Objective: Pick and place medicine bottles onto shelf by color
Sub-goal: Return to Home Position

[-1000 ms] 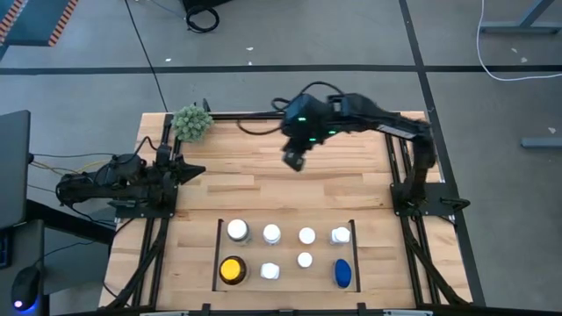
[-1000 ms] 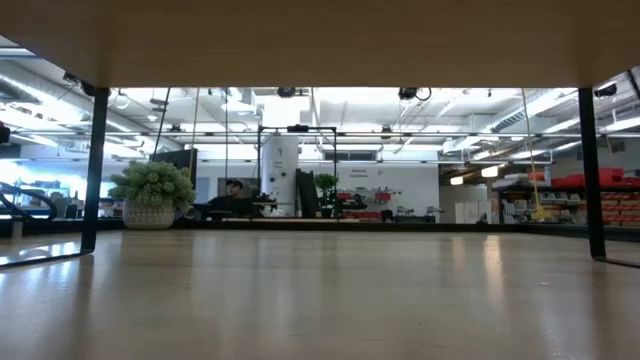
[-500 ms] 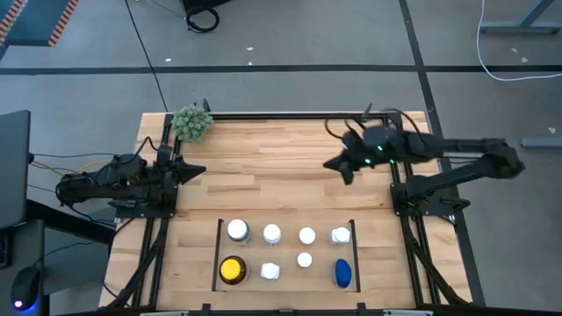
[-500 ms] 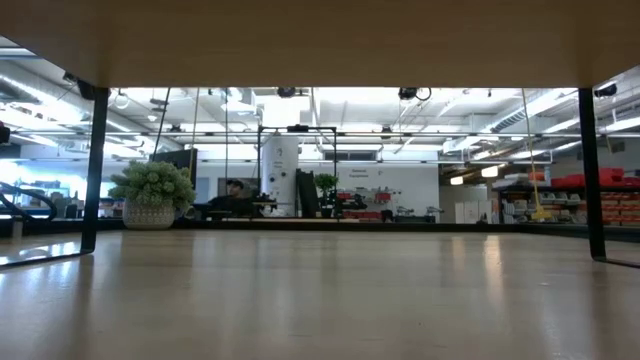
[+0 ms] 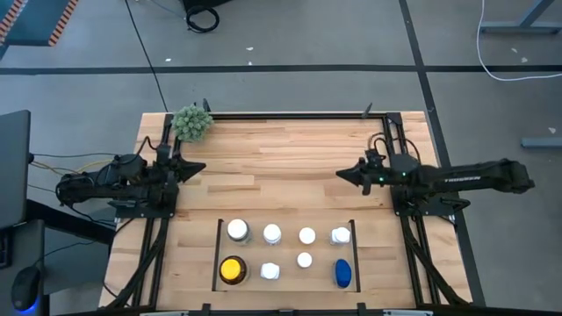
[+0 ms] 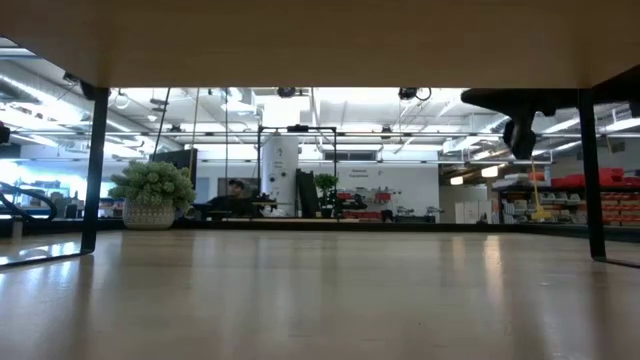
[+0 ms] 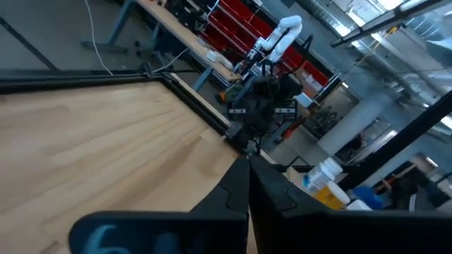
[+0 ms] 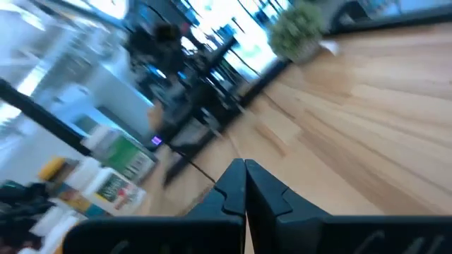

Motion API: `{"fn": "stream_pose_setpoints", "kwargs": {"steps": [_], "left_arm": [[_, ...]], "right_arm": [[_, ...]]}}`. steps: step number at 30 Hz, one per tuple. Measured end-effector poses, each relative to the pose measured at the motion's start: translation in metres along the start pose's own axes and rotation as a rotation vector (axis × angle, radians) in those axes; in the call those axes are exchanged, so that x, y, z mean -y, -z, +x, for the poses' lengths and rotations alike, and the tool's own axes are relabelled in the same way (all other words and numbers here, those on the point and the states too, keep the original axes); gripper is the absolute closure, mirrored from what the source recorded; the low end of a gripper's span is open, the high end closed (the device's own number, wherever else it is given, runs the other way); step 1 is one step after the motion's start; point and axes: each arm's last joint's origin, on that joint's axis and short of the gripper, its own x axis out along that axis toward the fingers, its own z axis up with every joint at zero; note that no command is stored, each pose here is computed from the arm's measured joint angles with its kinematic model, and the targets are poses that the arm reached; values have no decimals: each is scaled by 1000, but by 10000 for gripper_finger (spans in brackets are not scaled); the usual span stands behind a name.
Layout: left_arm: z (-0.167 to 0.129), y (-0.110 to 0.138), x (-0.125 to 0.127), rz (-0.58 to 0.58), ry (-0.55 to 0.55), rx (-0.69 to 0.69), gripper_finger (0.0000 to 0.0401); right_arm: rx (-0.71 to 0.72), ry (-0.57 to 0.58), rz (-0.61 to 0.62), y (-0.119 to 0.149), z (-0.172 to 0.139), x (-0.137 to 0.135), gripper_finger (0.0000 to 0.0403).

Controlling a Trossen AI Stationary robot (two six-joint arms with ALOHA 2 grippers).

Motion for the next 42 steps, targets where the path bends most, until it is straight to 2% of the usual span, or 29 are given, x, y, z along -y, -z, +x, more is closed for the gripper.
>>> {"fn": "stream_pose_setpoints", "kwargs": {"steps": [2,5,13,16,18,21,23,27,35,42], "left_arm": [[0,0,0,38,0,3,397],[3,6,-4,76,-10,-6,399],[22,41,-27,48,27,42,399],[26,52,-34,26,48,63,398],[27,56,-37,30,56,65,399],[28,63,-43,39,44,44,398],[28,65,-44,44,42,28,399],[29,65,-44,67,38,24,399],[29,64,-46,78,20,34,383],[29,64,-46,78,19,35,381]], "right_arm": [[53,-47,-1,9,-4,8,398],[59,-30,-35,13,-5,13,398],[41,-6,-102,15,-3,16,398],[0,-55,-140,17,-3,15,398],[-59,-100,-224,20,-3,14,398],[-199,-124,-489,31,-4,20,398],[-288,-120,-581,39,-5,25,398],[-368,-63,-597,45,-6,32,398],[-335,-31,-587,44,-3,32,396],[-145,-125,-594,29,0,18,393]]}}
